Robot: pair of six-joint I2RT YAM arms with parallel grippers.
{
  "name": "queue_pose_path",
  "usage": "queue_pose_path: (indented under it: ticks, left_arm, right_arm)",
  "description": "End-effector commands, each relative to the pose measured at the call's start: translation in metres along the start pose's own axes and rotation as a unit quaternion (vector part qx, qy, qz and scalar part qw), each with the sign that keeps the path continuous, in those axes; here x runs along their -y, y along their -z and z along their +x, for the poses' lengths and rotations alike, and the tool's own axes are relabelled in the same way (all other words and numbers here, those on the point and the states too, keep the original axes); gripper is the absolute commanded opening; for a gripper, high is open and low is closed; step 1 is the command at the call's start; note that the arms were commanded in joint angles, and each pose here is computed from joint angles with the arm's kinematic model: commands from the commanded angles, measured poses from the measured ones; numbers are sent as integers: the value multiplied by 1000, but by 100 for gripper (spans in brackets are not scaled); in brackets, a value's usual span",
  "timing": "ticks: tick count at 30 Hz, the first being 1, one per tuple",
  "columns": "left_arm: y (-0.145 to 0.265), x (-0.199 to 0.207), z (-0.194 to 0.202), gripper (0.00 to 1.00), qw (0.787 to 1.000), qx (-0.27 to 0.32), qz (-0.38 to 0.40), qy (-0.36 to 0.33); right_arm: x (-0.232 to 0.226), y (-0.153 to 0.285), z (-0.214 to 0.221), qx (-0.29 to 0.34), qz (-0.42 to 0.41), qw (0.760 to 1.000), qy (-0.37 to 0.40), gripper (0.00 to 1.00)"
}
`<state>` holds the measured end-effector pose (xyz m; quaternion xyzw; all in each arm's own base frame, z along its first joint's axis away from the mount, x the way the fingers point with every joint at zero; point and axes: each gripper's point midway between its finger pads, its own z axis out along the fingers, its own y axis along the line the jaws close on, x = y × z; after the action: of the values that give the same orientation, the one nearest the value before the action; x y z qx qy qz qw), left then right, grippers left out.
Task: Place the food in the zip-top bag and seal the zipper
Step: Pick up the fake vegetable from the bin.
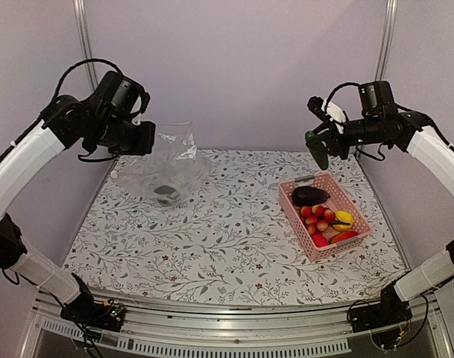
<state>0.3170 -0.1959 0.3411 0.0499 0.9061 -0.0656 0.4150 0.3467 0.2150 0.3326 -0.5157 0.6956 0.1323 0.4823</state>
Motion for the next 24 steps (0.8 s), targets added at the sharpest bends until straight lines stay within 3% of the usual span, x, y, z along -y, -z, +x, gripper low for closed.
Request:
queue_pose_path:
  ticks: [1,6,9,17,24]
  left_arm:
    - [-34,32,69,0,989,-127,69,-9]
    - [-55,109,67,0,968,-119,216,35]
    - [-70,136,56,0,959,-107,258,52]
    - [-98,180,32,0,945,-76,305,88]
    - [-107,194,21,0,935,-68,331,112]
  right_arm:
    - [-37,13,-32,65,-108,990,-58,5]
    - [-66,36,-77,151,-167,973,-54,1]
    - [-74,51,-101,201,-195,959,-54,0]
    - [-76,56,-144,279,-287,911,-105,1]
    - [-67,17,-151,292,-286,903,-135,1]
